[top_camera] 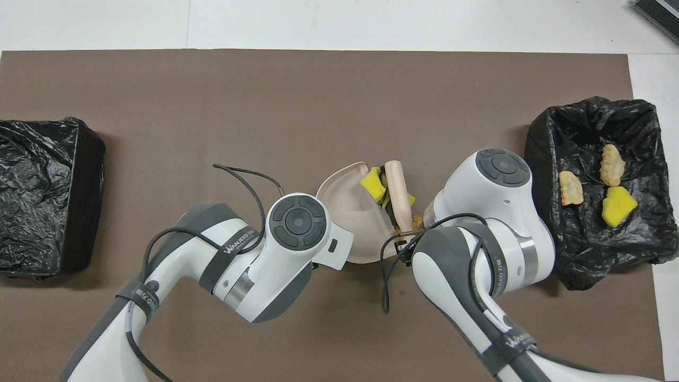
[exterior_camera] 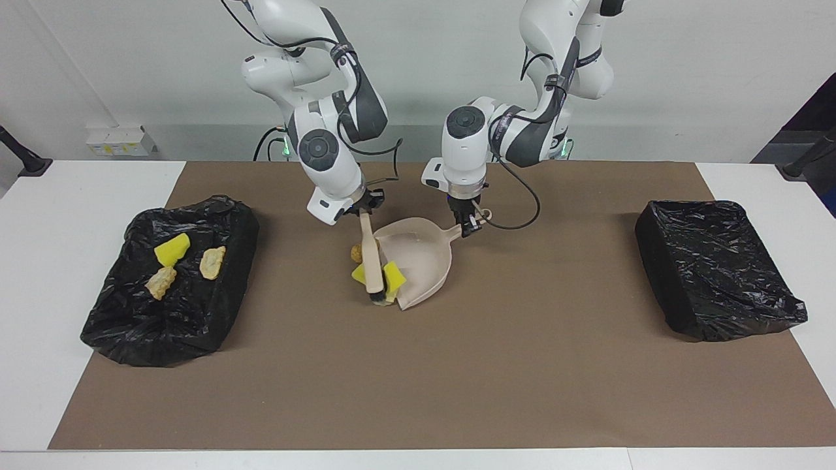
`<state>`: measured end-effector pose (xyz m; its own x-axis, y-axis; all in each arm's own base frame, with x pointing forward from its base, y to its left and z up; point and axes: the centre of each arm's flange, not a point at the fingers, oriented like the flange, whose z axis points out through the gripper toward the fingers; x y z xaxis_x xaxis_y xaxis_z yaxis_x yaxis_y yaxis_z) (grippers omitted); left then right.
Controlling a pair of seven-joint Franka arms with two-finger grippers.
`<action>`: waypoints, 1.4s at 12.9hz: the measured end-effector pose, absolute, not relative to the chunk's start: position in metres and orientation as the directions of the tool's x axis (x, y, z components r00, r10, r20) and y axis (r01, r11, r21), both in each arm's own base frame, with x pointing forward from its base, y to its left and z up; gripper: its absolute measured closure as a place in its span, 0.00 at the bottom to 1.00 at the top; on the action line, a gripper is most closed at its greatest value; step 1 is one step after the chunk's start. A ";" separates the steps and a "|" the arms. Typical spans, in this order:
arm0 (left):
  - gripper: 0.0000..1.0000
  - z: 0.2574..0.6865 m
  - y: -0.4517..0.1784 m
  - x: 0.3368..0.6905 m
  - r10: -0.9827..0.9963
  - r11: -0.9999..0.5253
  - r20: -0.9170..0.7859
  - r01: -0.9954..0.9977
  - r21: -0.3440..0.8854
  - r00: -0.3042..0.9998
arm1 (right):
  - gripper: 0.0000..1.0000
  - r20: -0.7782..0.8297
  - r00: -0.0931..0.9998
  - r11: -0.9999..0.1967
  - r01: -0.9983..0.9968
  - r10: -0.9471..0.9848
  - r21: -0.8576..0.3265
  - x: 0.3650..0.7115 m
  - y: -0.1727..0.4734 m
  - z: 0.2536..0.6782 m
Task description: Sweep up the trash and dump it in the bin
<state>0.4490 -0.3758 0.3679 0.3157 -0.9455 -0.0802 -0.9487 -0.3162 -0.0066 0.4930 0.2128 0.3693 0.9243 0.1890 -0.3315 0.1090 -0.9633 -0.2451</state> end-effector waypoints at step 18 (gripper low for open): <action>0.68 0.359 -0.364 0.448 -0.979 -0.197 -0.050 -0.980 -0.021 0.198 | 0.73 -0.315 0.929 -0.943 0.087 0.193 -0.320 0.468 0.223 0.361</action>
